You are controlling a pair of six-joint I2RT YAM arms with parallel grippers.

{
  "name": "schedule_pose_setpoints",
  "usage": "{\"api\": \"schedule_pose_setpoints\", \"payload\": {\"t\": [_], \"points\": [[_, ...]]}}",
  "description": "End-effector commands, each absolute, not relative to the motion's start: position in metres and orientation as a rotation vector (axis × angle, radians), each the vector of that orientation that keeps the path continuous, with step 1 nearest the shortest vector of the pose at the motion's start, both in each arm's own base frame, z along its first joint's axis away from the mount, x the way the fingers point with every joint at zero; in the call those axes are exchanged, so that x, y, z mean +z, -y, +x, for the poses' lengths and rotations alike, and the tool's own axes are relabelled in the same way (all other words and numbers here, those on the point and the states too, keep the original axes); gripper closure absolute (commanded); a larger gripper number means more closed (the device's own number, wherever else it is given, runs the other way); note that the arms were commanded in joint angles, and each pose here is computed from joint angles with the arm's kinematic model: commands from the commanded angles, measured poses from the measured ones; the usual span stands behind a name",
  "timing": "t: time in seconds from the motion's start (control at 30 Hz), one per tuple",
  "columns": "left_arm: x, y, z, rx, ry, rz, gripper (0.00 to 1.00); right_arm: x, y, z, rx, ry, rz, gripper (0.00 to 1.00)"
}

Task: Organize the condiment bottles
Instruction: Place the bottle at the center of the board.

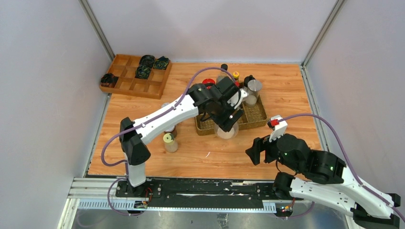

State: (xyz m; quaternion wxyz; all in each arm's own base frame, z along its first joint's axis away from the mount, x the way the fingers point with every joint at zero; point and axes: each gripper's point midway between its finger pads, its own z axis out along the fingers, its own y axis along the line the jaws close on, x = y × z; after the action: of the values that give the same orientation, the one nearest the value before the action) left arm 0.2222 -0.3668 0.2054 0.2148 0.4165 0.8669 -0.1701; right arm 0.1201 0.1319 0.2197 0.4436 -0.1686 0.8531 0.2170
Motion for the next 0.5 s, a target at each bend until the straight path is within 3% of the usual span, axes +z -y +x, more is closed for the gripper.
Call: {"api": "schedule_pose_setpoints", "payload": {"t": [0.0,0.2,0.47], "points": [[0.187,0.372,0.184,-0.495,-2.429,1.249,0.52,0.235,-0.126,0.119,0.543,-2.092,-0.407,0.12],[0.148,0.373,0.163,-0.384,-2.468,1.337,0.52,0.248,-0.120,0.117,0.531,-2.094,-0.415,0.12],[0.127,0.404,0.162,-0.528,-2.417,1.297,0.52,0.249,-0.119,0.113,0.556,-2.095,-0.414,0.12]]}}
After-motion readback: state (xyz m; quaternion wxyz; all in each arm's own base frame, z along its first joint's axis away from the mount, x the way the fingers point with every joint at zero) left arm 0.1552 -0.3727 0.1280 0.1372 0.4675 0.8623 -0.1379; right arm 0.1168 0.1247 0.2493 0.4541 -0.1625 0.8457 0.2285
